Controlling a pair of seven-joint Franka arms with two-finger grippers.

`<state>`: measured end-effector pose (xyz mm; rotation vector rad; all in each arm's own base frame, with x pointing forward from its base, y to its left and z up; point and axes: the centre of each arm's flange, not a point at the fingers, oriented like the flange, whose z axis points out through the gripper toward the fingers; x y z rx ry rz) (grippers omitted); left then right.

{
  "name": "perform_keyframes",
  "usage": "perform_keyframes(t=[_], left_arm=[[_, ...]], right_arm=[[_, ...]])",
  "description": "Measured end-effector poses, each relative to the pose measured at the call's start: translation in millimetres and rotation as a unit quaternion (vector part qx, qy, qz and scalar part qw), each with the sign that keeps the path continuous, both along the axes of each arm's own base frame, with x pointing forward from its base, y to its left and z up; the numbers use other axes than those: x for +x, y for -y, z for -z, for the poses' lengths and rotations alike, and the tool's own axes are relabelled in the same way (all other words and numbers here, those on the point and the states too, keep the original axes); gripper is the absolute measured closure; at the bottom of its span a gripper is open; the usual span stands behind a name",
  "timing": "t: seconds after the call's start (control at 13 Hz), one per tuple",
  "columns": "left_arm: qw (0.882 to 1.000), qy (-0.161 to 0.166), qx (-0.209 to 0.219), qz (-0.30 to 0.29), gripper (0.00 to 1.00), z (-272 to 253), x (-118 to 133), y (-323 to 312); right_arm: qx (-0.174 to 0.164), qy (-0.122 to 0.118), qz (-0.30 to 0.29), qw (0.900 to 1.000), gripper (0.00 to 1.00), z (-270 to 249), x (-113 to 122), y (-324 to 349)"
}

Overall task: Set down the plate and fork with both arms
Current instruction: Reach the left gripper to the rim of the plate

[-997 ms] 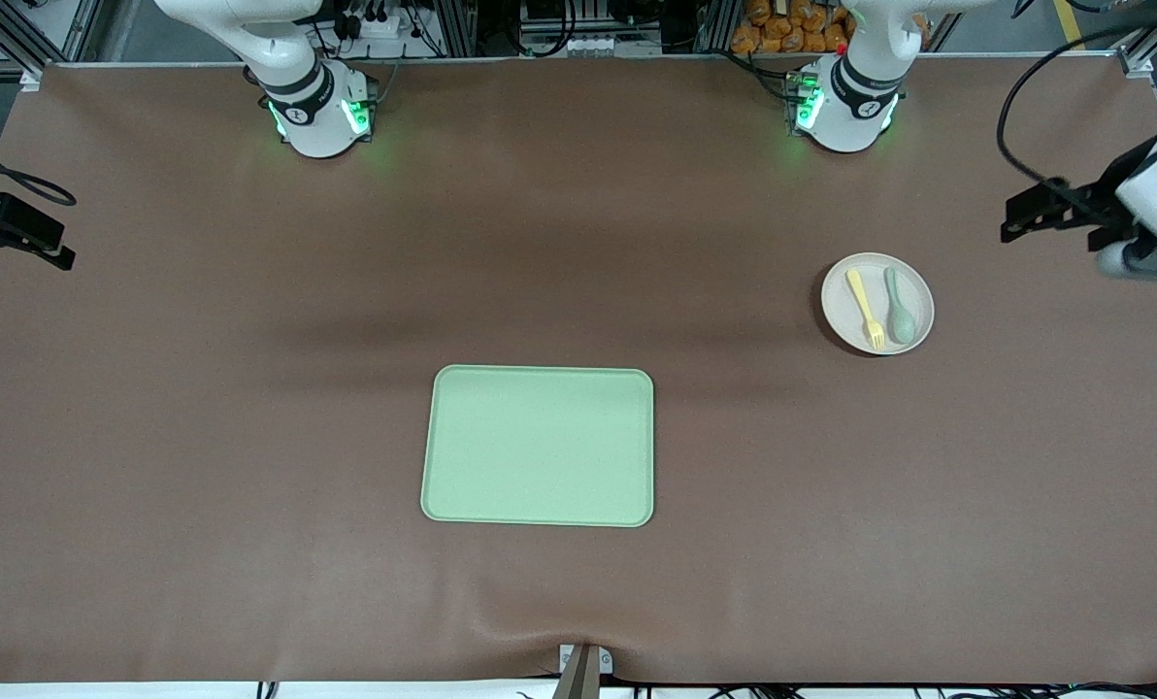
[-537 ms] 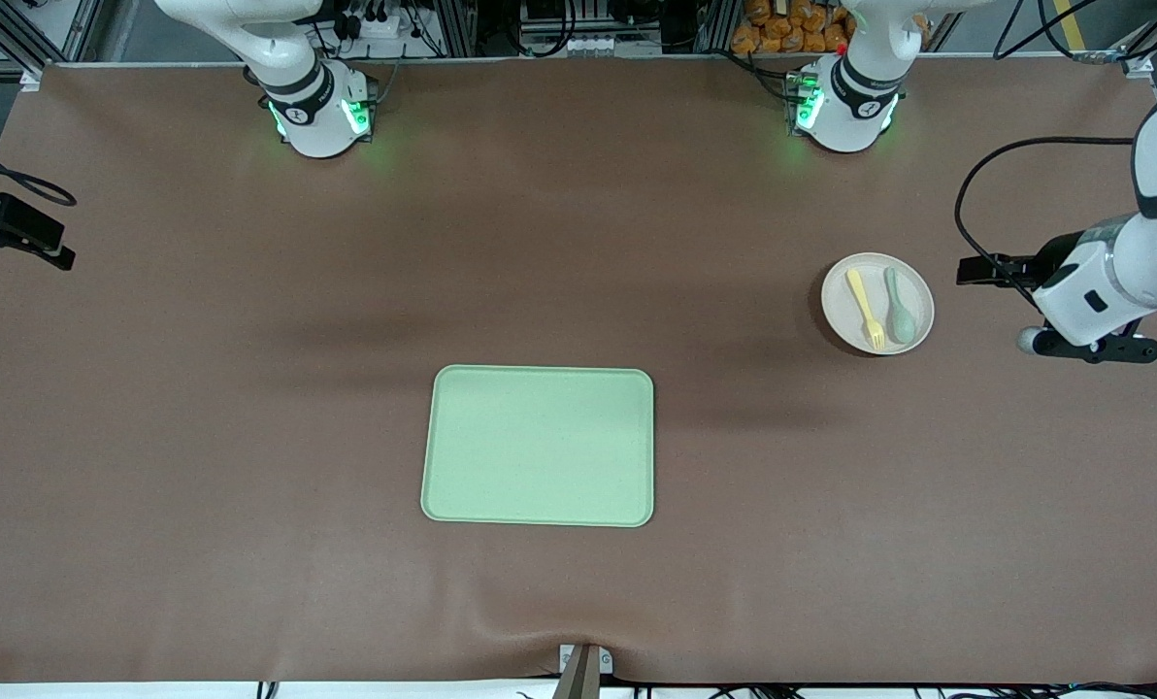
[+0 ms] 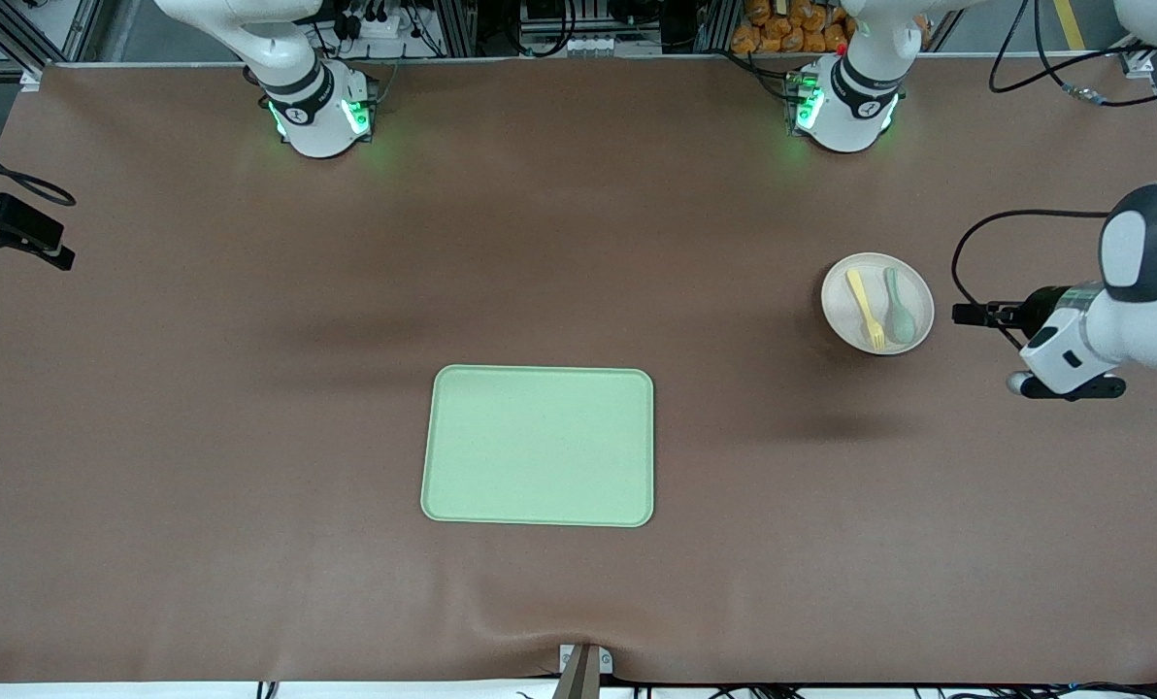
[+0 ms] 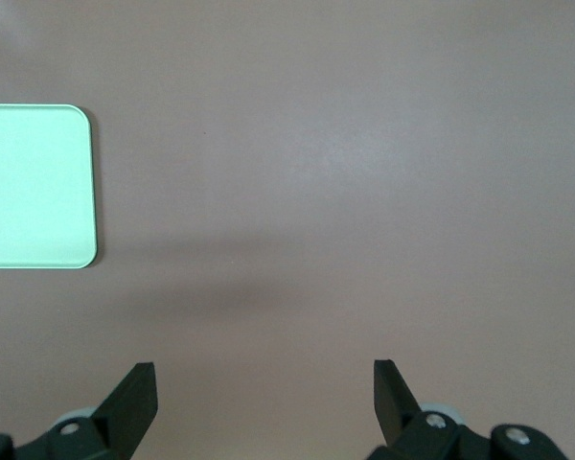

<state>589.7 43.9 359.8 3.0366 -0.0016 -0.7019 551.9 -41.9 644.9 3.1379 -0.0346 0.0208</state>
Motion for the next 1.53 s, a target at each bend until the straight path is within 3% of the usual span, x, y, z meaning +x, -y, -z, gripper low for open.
perform_keyframes(t=[0.54,1.53], left_arm=[[1.000,0.010,-0.017,0.004,0.00,93,-35,-49],[0.998,0.013,-0.052,0.030,0.00,160,-93,-82]], right_arm=[[0.000,0.000,0.000,1.000,0.00,0,0,0],[0.000,0.000,0.000,1.000,0.00,0,0,1]])
